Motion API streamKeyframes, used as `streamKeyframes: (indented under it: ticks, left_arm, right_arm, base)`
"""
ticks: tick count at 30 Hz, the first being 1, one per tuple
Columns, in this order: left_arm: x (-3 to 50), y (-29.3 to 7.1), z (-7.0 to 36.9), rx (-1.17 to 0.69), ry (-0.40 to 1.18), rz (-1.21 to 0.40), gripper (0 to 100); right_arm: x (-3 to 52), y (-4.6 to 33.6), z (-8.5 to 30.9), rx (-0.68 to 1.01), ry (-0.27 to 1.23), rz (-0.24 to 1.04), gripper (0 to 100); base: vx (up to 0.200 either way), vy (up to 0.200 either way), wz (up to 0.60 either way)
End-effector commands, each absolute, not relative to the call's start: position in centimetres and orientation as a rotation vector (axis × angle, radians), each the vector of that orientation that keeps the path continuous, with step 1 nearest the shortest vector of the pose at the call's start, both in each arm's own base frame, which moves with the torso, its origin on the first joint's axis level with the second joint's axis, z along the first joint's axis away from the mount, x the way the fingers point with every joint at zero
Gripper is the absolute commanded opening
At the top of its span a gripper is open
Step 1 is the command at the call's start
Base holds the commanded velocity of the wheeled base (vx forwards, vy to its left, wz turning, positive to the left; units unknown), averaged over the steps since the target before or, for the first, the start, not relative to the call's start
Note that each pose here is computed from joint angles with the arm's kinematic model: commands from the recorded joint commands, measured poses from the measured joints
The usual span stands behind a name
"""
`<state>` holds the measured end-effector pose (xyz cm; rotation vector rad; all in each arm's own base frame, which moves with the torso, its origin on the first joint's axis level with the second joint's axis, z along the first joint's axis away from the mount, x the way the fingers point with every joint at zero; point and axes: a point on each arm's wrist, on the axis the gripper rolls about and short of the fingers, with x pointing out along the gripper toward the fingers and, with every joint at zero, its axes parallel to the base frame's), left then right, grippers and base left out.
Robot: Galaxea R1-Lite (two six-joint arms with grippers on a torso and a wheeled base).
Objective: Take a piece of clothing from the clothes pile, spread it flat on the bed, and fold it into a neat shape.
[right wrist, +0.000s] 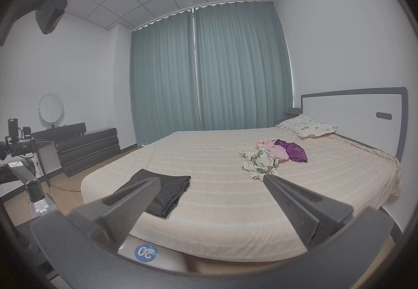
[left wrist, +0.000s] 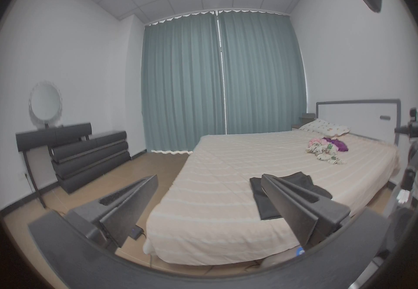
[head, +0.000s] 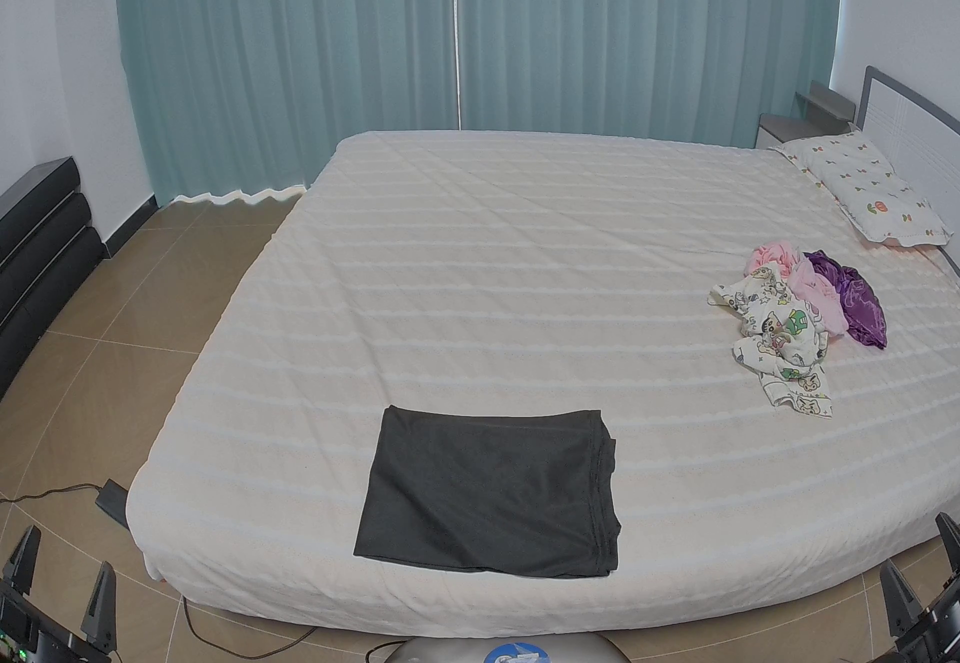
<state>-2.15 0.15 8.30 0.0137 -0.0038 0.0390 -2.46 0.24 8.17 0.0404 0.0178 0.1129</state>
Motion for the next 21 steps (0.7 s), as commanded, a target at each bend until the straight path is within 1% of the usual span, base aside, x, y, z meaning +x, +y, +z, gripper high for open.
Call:
streamKeyframes:
  ticks: [1, 2, 3, 4, 5, 8, 9, 10, 12, 14, 15, 17, 18, 20, 21]
  left_arm:
    - [-2.43, 0.18, 8.17, 0.022, -0.031, 0.102, 100]
    - [-2.43, 0.28, 8.14, 0.024, -0.03, 0.145, 100]
    - [-2.42, 0.49, 8.13, 0.015, -0.025, 0.238, 100]
    - [-2.42, 0.56, 8.12, 0.017, -0.022, 0.27, 100]
    - [-2.38, 0.62, 8.15, 0.03, -0.031, 0.295, 100]
    - [-2.33, 0.59, 8.23, 0.043, -0.048, 0.279, 100]
    - [-2.3, 0.51, 8.19, 0.032, -0.04, 0.24, 100]
    - [-2.28, 0.36, 8.15, 0.007, -0.039, 0.17, 100]
    - [-2.17, -0.01, 7.72, -0.048, 0.005, -0.003, 100]
    - [-2.22, -0.05, 7.58, 0.018, 0.015, -0.02, 100]
    - [-2.25, -0.05, 7.57, 0.026, 0.012, -0.019, 100]
    - [-2.25, -0.03, 7.59, 0.014, 0.011, -0.009, 100]
    - [-2.25, -0.03, 7.59, 0.014, 0.011, -0.009, 100]
    - [-2.23, -0.02, 7.54, 0.009, 0.012, -0.003, 100]
    - [-2.25, -0.02, 7.59, 0.008, 0.011, -0.003, 100]
  right_arm:
    - [-2.51, 0.29, 8.12, 0.053, -0.001, 0.132, 100]
    - [-2.52, 0.3, 8.14, 0.059, -0.002, 0.135, 100]
    - [-2.52, 0.3, 8.14, 0.069, -0.001, 0.137, 100]
    - [-2.52, 0.3, 8.14, 0.069, -0.001, 0.138, 100]
    - [-2.51, 0.32, 8.11, 0.061, -0.002, 0.147, 100]
    - [-2.48, 0.39, 8.2, 0.022, -0.021, 0.174, 100]
    - [-2.39, 0.47, 8.2, -0.042, -0.053, 0.209, 100]
    - [-2.36, 0.52, 8.16, -0.072, -0.063, 0.233, 100]
    - [-2.39, 0.62, 8.14, -0.079, -0.06, 0.277, 100]
    - [-2.44, 0.65, 7.99, -0.058, -0.029, 0.291, 100]
    - [-2.44, 0.64, 7.96, -0.051, -0.022, 0.286, 100]
    - [-2.44, 0.45, 8.15, 0.071, 0.024, 0.196, 100]
    - [-2.44, 0.45, 8.15, 0.071, 0.024, 0.196, 100]
    - [-2.49, 0.25, 8.17, 0.052, 0.009, 0.103, 100]
    - [-2.49, 0.19, 8.12, 0.039, 0.012, 0.08, 100]
  base:
    - [0.0, 0.0, 0.0]
    - [0.0, 0.0, 0.0]
    - [0.0, 0.0, 0.0]
    - [0.0, 0.0, 0.0]
    - [0.0, 0.0, 0.0]
    - [0.0, 0.0, 0.0]
    - [0.0, 0.0, 0.0]
    - [0.0, 0.0, 0.0]
    - [0.0, 0.0, 0.0]
    - [0.0, 0.0, 0.0]
    - [0.0, 0.0, 0.0]
    - [0.0, 0.0, 0.0]
    - [0.0, 0.0, 0.0]
    - [0.0, 0.0, 0.0]
    - [0.0, 0.0, 0.0]
